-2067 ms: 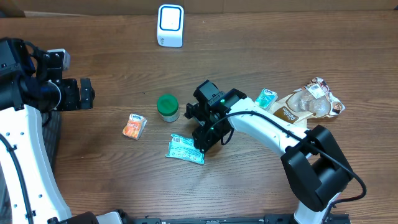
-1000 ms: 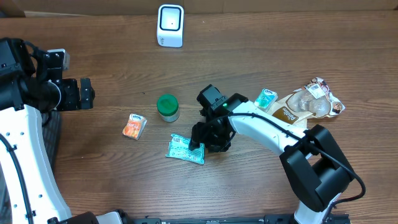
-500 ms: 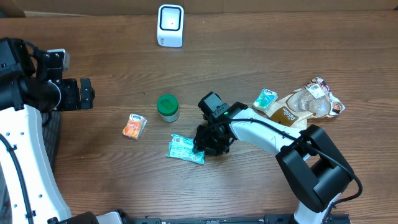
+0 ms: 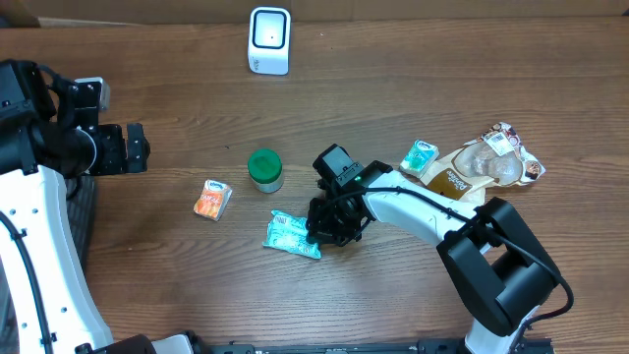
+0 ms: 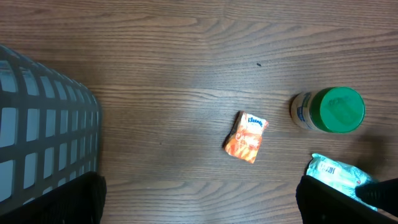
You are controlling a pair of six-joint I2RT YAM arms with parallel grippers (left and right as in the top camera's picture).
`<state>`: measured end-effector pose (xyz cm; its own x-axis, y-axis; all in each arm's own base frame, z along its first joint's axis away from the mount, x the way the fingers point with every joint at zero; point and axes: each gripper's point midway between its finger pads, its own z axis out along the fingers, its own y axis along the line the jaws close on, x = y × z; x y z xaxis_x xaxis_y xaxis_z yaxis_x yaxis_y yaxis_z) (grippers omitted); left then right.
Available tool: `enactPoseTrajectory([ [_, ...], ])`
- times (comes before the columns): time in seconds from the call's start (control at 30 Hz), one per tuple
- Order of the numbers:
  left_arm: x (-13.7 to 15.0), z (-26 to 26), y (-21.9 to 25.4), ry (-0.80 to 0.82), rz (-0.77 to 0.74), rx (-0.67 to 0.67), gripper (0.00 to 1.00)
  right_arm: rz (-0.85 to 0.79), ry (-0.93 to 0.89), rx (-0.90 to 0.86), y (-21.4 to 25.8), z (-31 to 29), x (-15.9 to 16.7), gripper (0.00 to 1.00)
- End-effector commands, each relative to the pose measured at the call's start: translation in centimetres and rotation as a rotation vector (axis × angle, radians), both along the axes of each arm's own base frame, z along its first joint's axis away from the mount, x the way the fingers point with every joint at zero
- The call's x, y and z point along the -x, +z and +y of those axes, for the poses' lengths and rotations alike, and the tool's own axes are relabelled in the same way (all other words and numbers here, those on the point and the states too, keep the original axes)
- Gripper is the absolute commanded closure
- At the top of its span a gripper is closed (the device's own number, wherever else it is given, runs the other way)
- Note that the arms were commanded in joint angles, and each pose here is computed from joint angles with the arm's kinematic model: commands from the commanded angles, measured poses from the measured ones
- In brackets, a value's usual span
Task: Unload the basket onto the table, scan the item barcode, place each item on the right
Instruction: 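Lift the teal pack and hold it under the scanner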
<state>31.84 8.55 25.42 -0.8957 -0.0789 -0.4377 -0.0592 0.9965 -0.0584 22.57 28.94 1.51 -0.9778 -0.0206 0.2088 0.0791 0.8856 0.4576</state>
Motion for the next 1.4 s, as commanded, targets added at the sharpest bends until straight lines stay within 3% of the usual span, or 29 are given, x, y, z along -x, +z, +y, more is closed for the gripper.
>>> enactPoseTrajectory([
  [0.0,-0.2,0.2,0.2,-0.018,-0.008,-0.016,0.0,-0.144,0.095,-0.104,3.9,1.0,-1.6,0.96],
  [0.37,-0.2,0.2,0.2,-0.018,-0.008,-0.016,0.0,-0.527,0.218,-0.302,16.1,-1.7,-3.3,0.96],
  [0.67,-0.1,0.2,0.2,-0.018,-0.007,-0.016,0.0,-0.732,0.257,-0.356,23.1,-4.4,-0.5,0.96],
  [1.03,-0.2,0.2,0.2,-0.018,-0.008,-0.017,0.0,-0.725,0.255,-0.349,24.2,-6.0,2.0,0.96],
  [1.37,-0.1,0.2,0.2,-0.018,-0.007,-0.016,0.01,-0.683,0.15,-0.264,23.0,-6.5,0.3,0.96],
])
